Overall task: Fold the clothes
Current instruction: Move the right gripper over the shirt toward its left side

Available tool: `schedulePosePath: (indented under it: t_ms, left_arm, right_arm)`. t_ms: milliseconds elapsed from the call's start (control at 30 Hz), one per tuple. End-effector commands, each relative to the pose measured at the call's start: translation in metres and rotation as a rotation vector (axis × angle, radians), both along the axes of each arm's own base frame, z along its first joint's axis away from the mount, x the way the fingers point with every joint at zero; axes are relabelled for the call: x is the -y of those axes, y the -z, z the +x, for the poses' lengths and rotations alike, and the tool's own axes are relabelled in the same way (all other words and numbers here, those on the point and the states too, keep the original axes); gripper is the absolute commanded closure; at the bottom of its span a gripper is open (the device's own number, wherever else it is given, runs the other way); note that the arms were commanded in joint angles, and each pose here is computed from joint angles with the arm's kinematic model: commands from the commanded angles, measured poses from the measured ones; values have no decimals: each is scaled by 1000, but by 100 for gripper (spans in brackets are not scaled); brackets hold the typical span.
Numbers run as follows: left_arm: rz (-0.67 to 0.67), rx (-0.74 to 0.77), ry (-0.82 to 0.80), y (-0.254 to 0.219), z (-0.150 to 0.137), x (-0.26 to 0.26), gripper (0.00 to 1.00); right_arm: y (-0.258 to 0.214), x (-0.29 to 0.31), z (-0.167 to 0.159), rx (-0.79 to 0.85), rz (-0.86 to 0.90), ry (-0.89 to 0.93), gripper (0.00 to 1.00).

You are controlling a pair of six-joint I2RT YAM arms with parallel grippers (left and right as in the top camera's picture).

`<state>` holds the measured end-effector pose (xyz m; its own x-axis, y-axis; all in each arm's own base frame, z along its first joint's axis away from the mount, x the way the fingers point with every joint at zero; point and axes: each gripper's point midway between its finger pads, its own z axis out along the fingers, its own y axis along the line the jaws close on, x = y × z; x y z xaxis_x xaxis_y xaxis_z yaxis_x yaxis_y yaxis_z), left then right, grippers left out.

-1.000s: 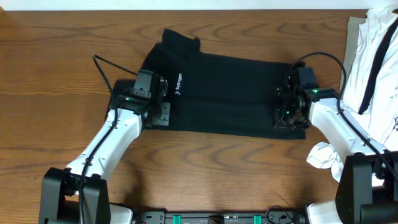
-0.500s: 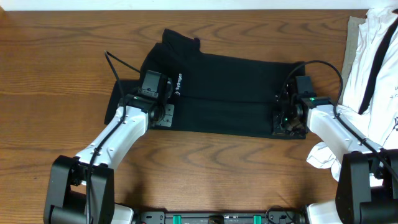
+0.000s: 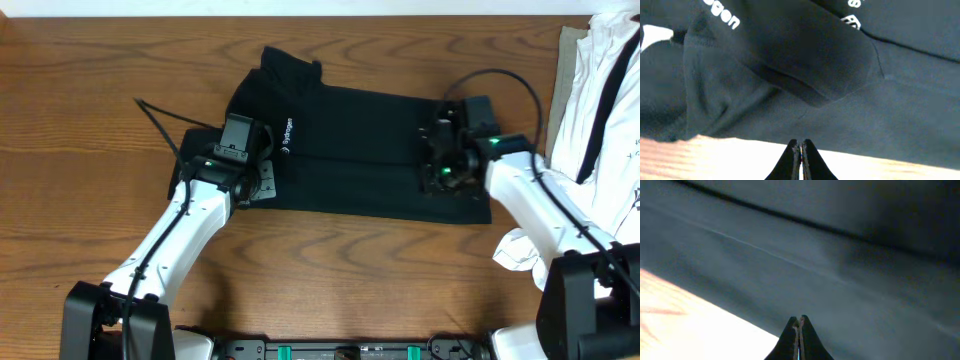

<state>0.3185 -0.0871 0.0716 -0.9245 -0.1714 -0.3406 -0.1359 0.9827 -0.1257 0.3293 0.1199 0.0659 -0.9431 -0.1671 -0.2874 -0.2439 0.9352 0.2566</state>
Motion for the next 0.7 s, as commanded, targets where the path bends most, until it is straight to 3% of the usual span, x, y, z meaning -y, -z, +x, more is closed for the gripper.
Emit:
schedulePosePath:
  t_ms: [0, 133, 333, 433, 667]
  left_arm:
    - [-29, 2, -96, -3, 4, -1, 94]
    - [-41, -23, -155, -1, 0, -6, 94]
    - [-222, -97, -253, -1, -3, -11, 94]
    - [-296, -113, -306, -3, -1, -23, 94]
    - [-303, -164, -461, 2, -11, -67, 94]
  right_arm:
    - [-9, -41, 3, 68, 47, -128, 99]
    - [-19, -85, 5, 176, 76, -262, 99]
    - [-37, -153, -7, 328, 135, -454, 99]
    - [-47, -173, -7, 393, 161, -492, 99]
    - [-34, -183, 4, 443, 117, -510, 99]
